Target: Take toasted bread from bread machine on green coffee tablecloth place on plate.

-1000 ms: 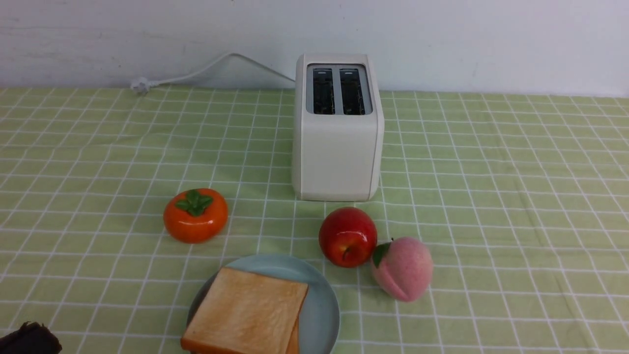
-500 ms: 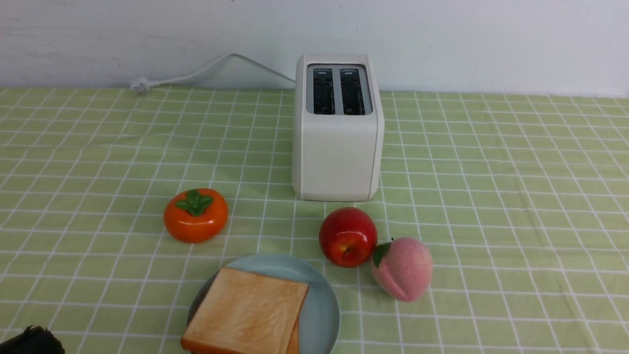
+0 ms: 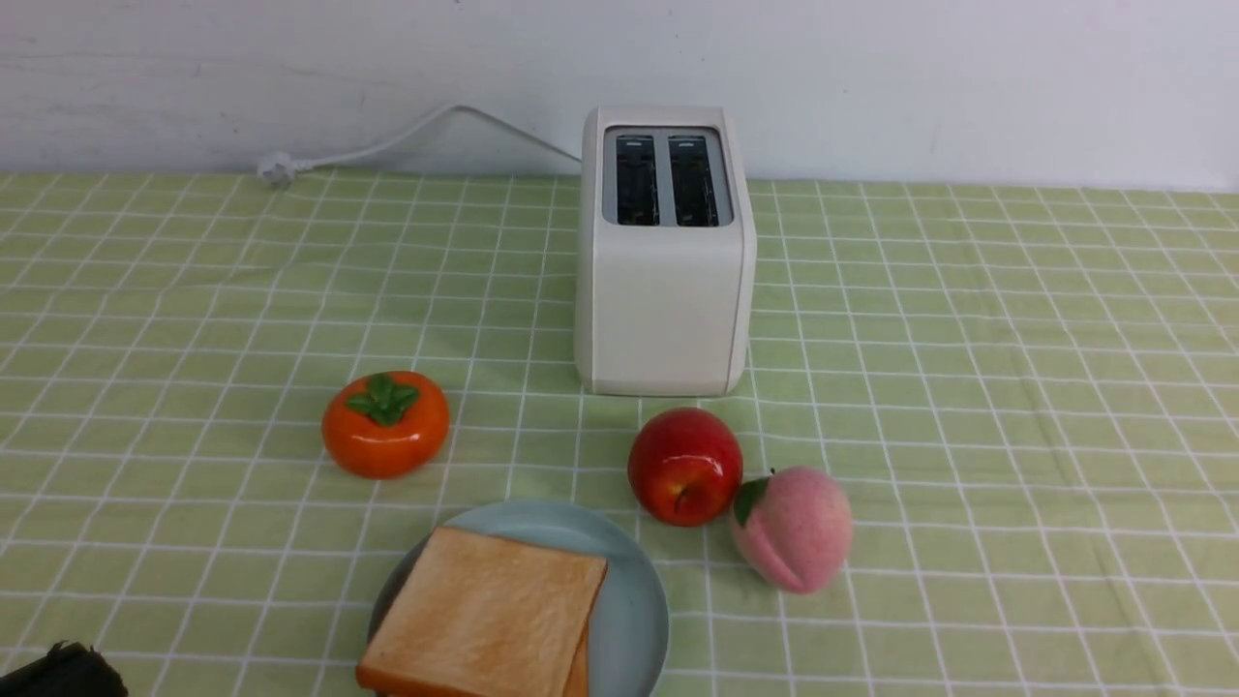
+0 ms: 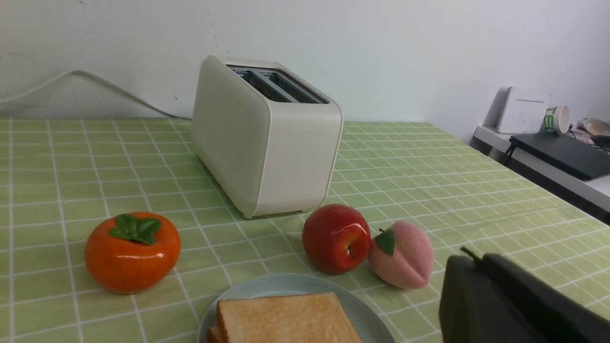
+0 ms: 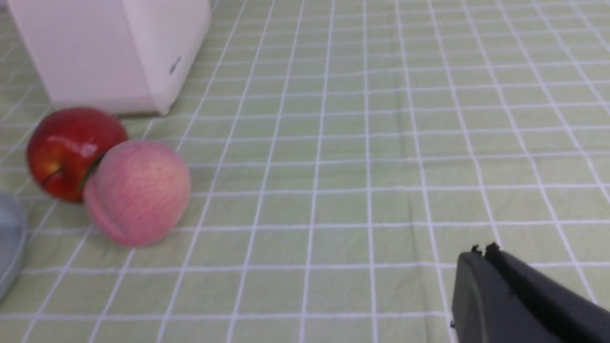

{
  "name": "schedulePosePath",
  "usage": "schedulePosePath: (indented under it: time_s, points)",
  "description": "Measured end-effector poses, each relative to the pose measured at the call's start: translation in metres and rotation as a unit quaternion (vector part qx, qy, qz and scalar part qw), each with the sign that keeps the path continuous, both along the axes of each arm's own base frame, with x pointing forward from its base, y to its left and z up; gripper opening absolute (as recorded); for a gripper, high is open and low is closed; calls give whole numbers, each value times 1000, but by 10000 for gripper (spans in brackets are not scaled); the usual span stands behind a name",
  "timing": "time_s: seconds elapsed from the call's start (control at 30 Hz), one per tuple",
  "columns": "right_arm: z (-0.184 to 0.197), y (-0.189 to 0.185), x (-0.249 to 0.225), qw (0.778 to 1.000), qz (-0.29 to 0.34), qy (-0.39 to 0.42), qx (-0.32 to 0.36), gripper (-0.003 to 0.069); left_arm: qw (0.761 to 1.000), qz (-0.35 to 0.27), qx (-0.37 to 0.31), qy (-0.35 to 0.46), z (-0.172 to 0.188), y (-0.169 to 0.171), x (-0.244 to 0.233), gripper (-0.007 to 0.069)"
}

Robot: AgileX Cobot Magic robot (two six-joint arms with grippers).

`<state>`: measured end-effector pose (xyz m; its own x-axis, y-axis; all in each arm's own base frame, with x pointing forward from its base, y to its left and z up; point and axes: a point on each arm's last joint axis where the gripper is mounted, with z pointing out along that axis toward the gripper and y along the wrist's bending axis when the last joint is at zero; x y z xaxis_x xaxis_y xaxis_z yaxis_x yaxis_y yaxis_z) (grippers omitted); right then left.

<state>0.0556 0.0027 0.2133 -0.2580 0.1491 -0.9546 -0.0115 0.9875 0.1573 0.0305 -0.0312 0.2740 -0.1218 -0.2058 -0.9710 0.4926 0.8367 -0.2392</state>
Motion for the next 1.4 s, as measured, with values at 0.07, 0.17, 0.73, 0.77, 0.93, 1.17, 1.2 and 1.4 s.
schedulePosePath:
  time_s: [0.07, 0.17, 0.73, 0.77, 0.93, 1.17, 1.2, 1.4]
  points:
    - [-20, -2, 1, 1000, -22, -21, -1, -20, 1000, 0, 0, 0, 0, 0, 0, 2]
    - [-35, -4, -1, 999, -39, -8, -16, -20, 1000, 0, 0, 0, 0, 0, 0, 4]
    - [-40, -4, -3, 998, -25, 22, -49, -16, 1000, -1, -2, 2, 0, 0, 0, 13]
    - [-40, -4, -3, 998, -25, 22, -49, -16, 1000, -1, -2, 2, 0, 0, 0, 14]
    - [-40, -4, -3, 998, -25, 22, -50, -10, 1000, -1, -2, 2, 0, 0, 0, 19]
    - [-40, -4, -3, 998, -25, 22, -50, -8, 1000, -1, -2, 2, 0, 0, 0, 28]
    - [-40, -4, -3, 998, -25, 22, -50, -7, 1000, -1, -2, 2, 0, 0, 0, 29]
    - [-40, -4, -3, 998, -25, 23, -50, -1, 1000, 0, -2, 1, 0, 0, 0, 36]
